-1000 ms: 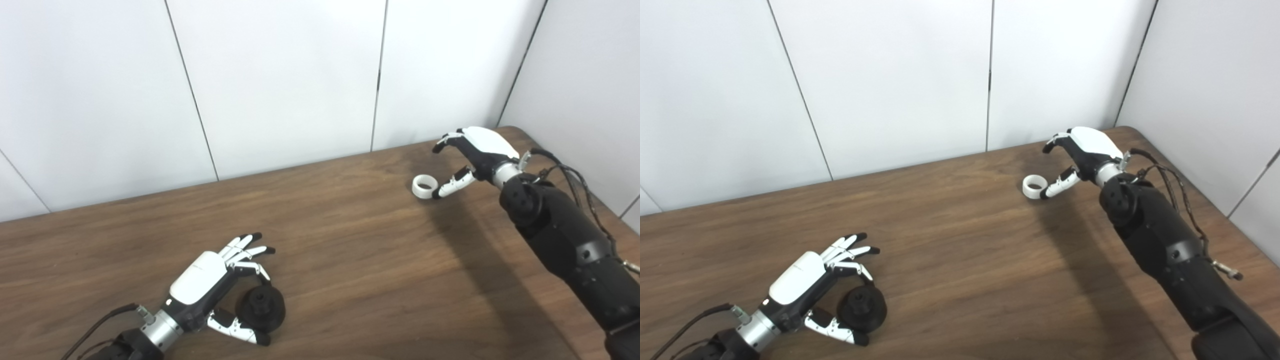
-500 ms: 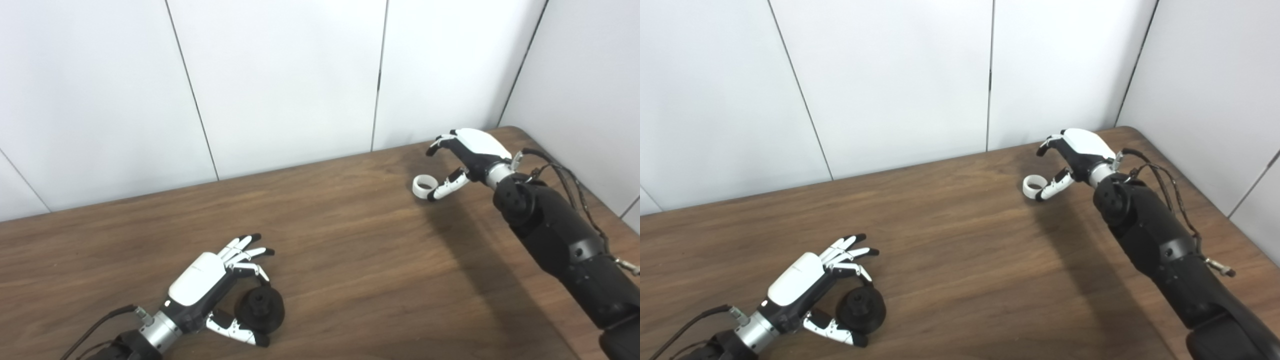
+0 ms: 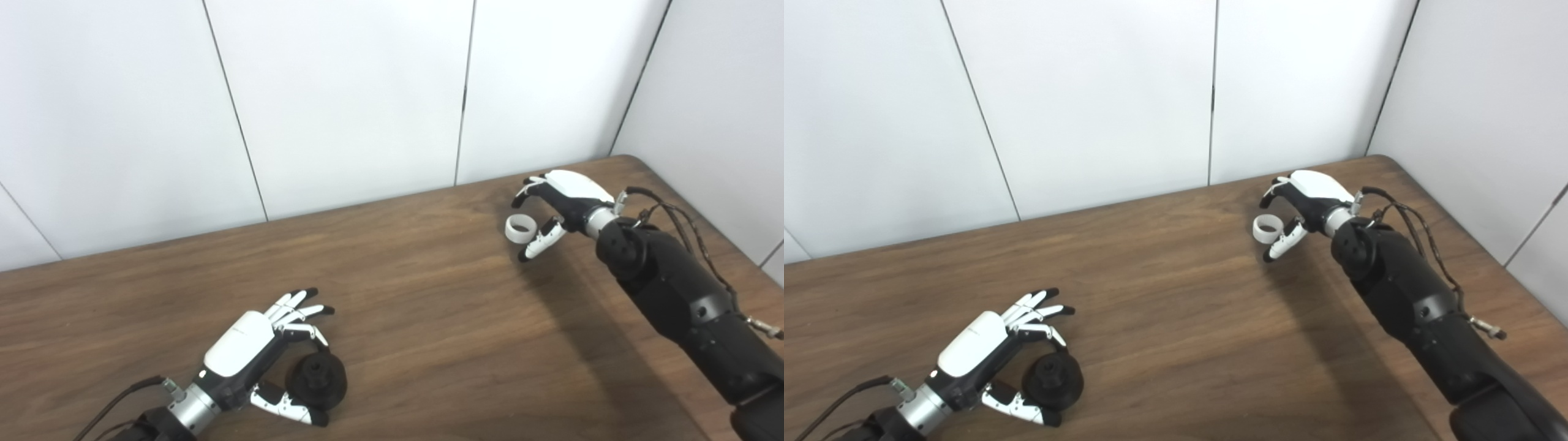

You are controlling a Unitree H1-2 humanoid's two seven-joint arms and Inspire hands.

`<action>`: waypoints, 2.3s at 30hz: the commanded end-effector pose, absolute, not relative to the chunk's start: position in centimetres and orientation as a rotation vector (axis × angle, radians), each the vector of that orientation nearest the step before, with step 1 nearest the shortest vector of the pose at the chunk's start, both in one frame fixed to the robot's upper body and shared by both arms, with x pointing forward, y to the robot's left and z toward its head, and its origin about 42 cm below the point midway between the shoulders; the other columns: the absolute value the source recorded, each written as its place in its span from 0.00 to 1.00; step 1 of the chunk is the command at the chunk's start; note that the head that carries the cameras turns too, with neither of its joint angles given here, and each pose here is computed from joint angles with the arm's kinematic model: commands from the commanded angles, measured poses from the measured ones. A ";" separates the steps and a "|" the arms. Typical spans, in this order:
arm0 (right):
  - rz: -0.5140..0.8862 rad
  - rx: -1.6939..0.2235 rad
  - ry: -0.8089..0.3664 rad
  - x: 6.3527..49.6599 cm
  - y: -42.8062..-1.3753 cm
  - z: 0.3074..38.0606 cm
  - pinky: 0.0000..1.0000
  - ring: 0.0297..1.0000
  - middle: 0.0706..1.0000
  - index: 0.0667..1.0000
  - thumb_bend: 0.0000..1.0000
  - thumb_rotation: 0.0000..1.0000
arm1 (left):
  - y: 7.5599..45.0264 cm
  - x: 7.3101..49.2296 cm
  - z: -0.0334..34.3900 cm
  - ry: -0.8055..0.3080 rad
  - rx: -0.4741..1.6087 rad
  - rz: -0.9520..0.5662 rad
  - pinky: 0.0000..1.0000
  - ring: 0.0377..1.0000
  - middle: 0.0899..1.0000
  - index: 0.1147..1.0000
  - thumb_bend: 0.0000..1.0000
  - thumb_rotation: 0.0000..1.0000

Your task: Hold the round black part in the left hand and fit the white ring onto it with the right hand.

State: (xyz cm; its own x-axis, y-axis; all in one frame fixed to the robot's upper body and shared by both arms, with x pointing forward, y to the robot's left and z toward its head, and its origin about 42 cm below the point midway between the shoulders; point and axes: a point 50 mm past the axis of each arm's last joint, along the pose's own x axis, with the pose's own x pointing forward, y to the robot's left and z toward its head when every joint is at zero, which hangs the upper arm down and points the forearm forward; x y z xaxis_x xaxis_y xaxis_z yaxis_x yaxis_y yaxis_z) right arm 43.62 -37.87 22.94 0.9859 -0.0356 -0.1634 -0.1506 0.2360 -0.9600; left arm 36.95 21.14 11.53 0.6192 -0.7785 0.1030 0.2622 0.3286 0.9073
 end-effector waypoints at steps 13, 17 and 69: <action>0.062 -1.494 0.085 44.7 -38.9 27.5 1.00 1.00 0.95 0.68 0.96 0.23 | 22.7 35.8 10.1 -0.523 1.091 -0.793 1.00 1.00 0.87 0.41 0.52 0.06; 0.064 -1.512 0.080 44.8 -39.1 27.8 1.00 1.00 0.94 0.67 0.96 0.24 | 22.6 35.6 10.0 -0.521 1.086 -0.793 1.00 1.00 0.87 0.41 0.52 0.06; 0.129 -1.570 0.084 45.7 -37.9 28.2 1.00 1.00 0.92 0.65 0.86 0.27 | 22.0 34.2 10.7 -0.531 1.061 -0.803 1.00 1.00 0.87 0.41 0.52 0.06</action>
State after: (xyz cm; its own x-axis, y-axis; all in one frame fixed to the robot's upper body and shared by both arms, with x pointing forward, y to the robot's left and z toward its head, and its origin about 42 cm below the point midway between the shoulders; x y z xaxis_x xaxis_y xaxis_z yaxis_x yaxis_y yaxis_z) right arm 44.61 -37.72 24.49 0.9757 0.0269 -0.2176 -0.2182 0.0219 -0.9757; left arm 35.07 21.66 11.76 0.6314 -0.7695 0.0962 0.2798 0.3418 0.8972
